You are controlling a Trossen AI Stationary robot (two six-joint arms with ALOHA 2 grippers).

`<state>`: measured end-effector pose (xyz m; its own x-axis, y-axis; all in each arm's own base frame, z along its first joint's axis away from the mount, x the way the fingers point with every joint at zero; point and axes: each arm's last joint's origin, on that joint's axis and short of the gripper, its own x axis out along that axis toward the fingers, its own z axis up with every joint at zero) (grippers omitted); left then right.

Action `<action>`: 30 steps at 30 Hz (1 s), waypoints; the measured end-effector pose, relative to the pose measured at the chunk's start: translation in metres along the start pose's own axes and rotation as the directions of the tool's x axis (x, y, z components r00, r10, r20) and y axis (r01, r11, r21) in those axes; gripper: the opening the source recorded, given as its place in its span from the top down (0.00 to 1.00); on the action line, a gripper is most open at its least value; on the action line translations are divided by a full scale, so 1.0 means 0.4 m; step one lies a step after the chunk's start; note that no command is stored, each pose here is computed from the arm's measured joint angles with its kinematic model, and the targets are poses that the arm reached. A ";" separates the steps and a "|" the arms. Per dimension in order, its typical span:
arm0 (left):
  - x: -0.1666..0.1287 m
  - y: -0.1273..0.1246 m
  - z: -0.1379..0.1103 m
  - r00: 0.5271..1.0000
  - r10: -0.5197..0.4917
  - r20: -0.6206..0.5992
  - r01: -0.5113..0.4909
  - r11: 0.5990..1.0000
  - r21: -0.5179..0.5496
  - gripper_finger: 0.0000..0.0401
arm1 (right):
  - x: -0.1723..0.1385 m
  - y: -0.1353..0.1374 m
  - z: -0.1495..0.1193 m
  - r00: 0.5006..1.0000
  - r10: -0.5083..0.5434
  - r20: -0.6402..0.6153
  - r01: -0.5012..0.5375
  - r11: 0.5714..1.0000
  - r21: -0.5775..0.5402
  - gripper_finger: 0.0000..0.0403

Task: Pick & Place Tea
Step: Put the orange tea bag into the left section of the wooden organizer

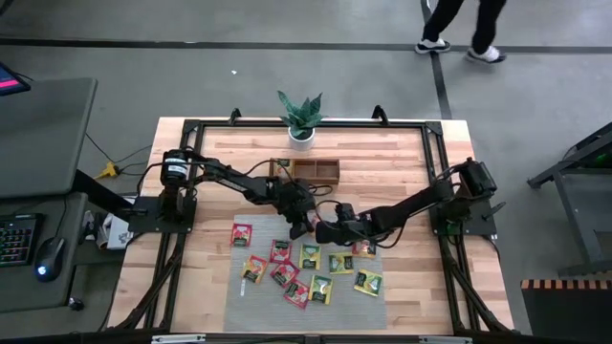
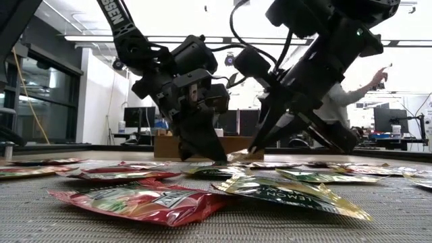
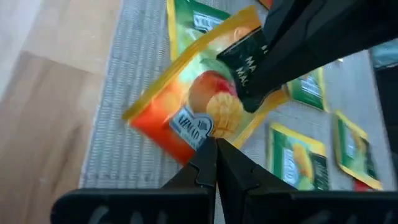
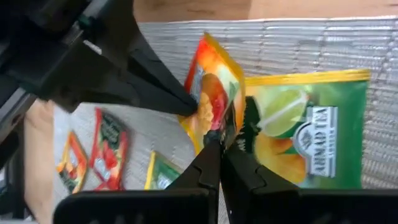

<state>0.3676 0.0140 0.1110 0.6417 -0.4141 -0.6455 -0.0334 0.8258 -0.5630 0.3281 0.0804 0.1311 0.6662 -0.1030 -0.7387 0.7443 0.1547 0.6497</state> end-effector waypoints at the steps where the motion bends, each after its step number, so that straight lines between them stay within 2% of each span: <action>1: -0.005 -0.004 -0.001 1.000 -0.015 -0.011 0.014 1.000 -0.008 1.00 | -0.005 0.003 0.001 1.000 0.006 -0.003 -0.006 1.000 -0.009 0.99; 5: -0.036 -0.029 0.014 0.999 -0.032 0.009 0.032 0.999 0.005 1.00 | -0.030 0.019 0.007 0.999 0.036 0.004 -0.035 0.998 -0.042 1.00; 8: -0.088 -0.052 0.034 0.999 -0.038 0.031 0.037 0.999 0.020 1.00 | -0.050 0.026 0.012 0.999 0.039 0.001 -0.039 0.996 -0.080 1.00; 14: -0.196 -0.083 0.073 0.993 -0.040 0.111 0.033 0.998 0.062 1.00 | -0.103 0.047 0.022 0.994 0.072 -0.085 -0.091 0.967 -0.239 1.00; 20: -0.305 -0.106 0.098 0.979 -0.053 0.196 0.029 0.992 0.120 1.00 | -0.170 0.072 0.060 0.968 0.130 -0.214 -0.212 0.881 -0.423 1.00; 25: -0.373 -0.113 0.109 0.966 -0.086 0.245 0.054 0.989 0.136 1.00 | -0.219 0.076 0.108 0.948 0.144 -0.283 -0.279 0.803 -0.527 1.00; 30: -0.394 -0.111 0.114 0.959 -0.115 0.259 0.078 0.986 0.146 1.00 | -0.264 0.101 0.158 0.959 0.091 -0.269 -0.249 0.723 -0.645 1.00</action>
<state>0.3027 0.0601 0.2612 0.8176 -0.3928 -0.4211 0.1292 0.8378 -0.5305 0.2910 0.0355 0.2468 0.6935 0.1792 -0.6978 0.3417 0.7709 0.5376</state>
